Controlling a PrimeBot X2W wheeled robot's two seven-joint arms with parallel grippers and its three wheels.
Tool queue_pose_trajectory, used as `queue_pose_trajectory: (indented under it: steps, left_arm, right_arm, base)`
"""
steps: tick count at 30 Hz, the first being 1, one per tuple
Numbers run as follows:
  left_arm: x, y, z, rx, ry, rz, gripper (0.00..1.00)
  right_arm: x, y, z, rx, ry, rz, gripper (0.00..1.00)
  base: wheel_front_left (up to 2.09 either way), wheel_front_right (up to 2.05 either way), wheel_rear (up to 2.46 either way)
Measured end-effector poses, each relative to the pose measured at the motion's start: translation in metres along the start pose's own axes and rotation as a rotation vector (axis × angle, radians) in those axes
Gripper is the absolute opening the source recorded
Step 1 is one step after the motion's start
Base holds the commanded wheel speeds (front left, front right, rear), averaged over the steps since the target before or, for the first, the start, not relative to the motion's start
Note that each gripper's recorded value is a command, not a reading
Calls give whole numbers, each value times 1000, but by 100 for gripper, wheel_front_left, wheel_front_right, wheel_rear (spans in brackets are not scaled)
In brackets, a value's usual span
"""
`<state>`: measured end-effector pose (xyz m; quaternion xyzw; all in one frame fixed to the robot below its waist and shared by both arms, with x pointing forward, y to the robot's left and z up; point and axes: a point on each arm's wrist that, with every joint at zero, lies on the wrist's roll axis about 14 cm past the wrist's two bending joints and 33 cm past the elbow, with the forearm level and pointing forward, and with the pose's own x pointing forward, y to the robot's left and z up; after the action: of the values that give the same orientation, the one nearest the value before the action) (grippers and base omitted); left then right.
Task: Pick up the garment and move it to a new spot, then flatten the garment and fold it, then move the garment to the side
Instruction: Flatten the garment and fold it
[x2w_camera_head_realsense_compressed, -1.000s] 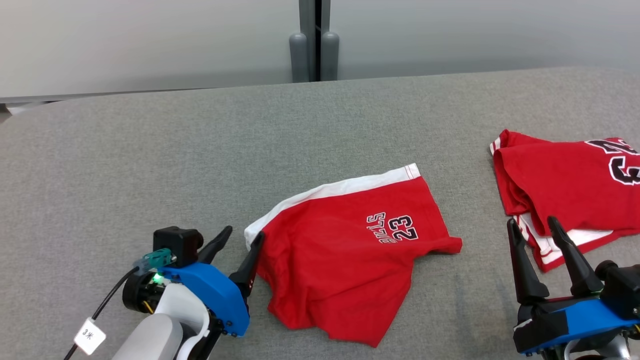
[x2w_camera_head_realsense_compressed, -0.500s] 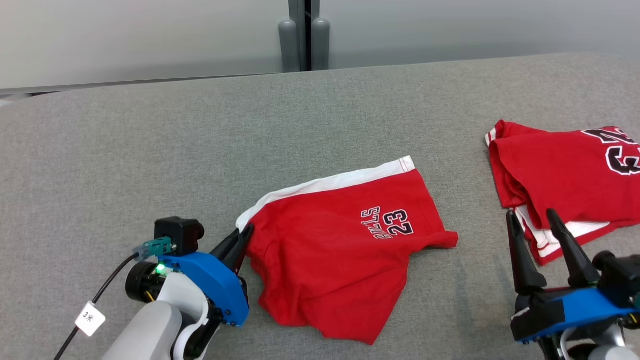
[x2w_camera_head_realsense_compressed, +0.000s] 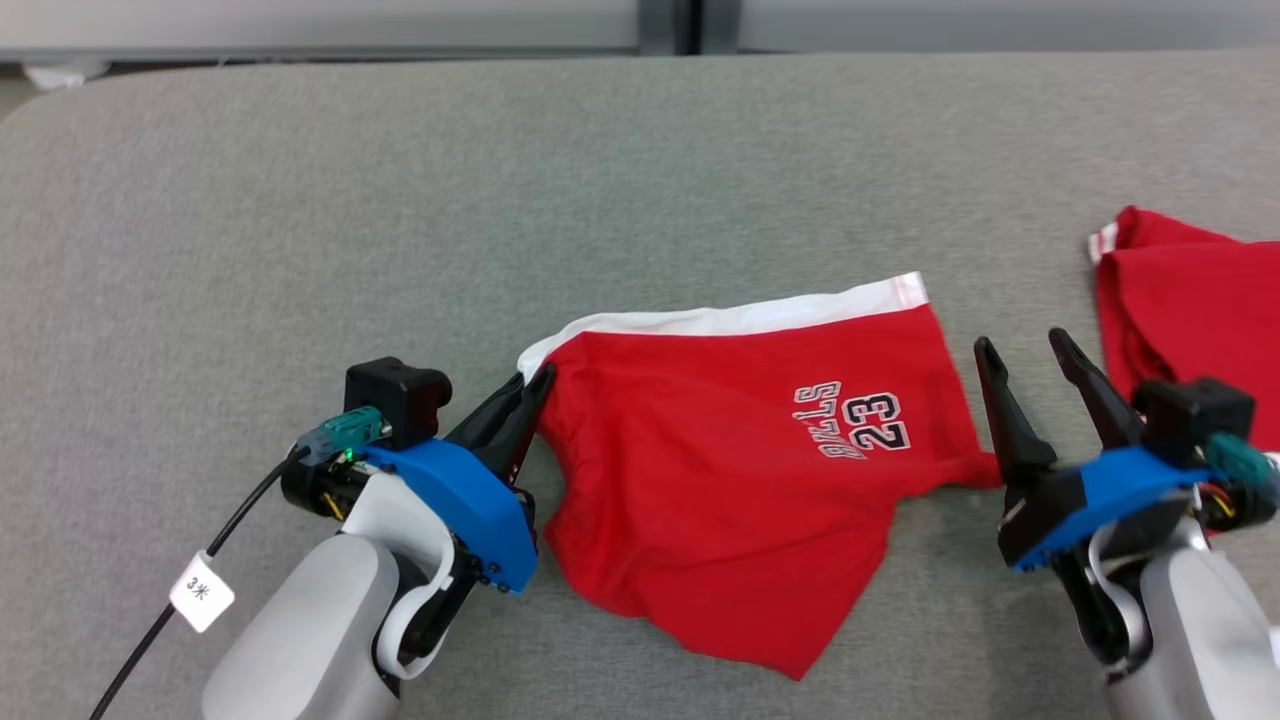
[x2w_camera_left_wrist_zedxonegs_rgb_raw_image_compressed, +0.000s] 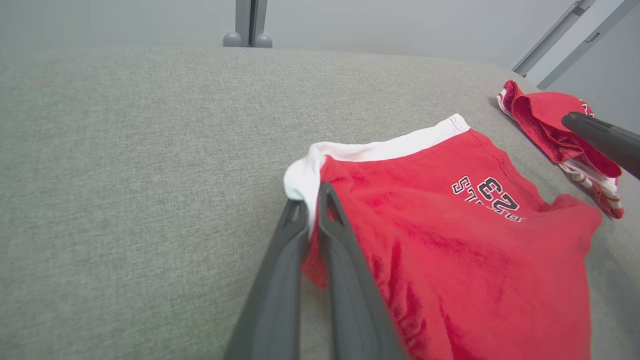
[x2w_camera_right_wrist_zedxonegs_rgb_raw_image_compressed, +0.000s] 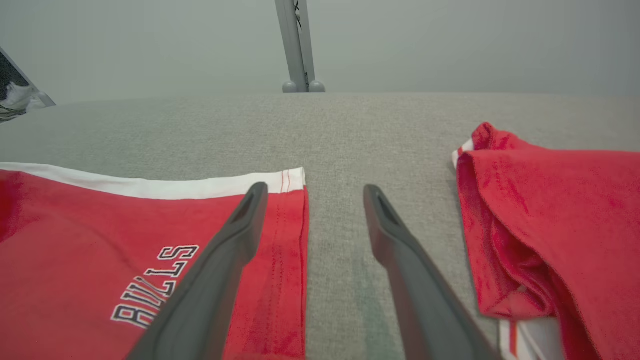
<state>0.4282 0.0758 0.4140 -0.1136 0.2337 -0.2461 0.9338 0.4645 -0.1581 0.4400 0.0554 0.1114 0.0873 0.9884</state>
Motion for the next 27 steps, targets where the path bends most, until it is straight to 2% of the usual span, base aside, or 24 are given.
queue_pose_trajectory:
  steps: [8, 13, 14, 15, 16, 21, 27]
  left_arm:
    - [-2, 15, -8, 0, 10, 35, 0]
    - [-5, 16, -6, 5, -3, 40, 0]
    - [-5, 15, -4, 6, -10, 39, 0]
    - [-6, 14, -3, 8, -15, 38, 0]
    - [-6, 13, -1, 11, -24, 37, 0]
    - [-12, 17, 15, 60, -89, 63, 0]
    - [-25, 20, 59, 127, -243, 111, 0]
  right_arm:
    - [59, 18, -42, -17, 155, 76, 100]
    - [73, 23, -57, -46, 247, 98, 100]
    - [74, 24, -58, -41, 261, 100, 39]
    - [76, 25, -57, -44, 265, 106, 16]
    - [77, 26, -55, -48, 260, 109, 0]
    - [77, 26, -31, -56, 173, 121, 0]
    - [69, 27, 43, -56, -98, 136, 0]
  base:
    - [0, 0, 0]
    - [0, 0, 0]
    - [0, 0, 0]
    - [0, 0, 0]
    - [0, 0, 0]
    - [0, 0, 0]
    - [0, 0, 0]
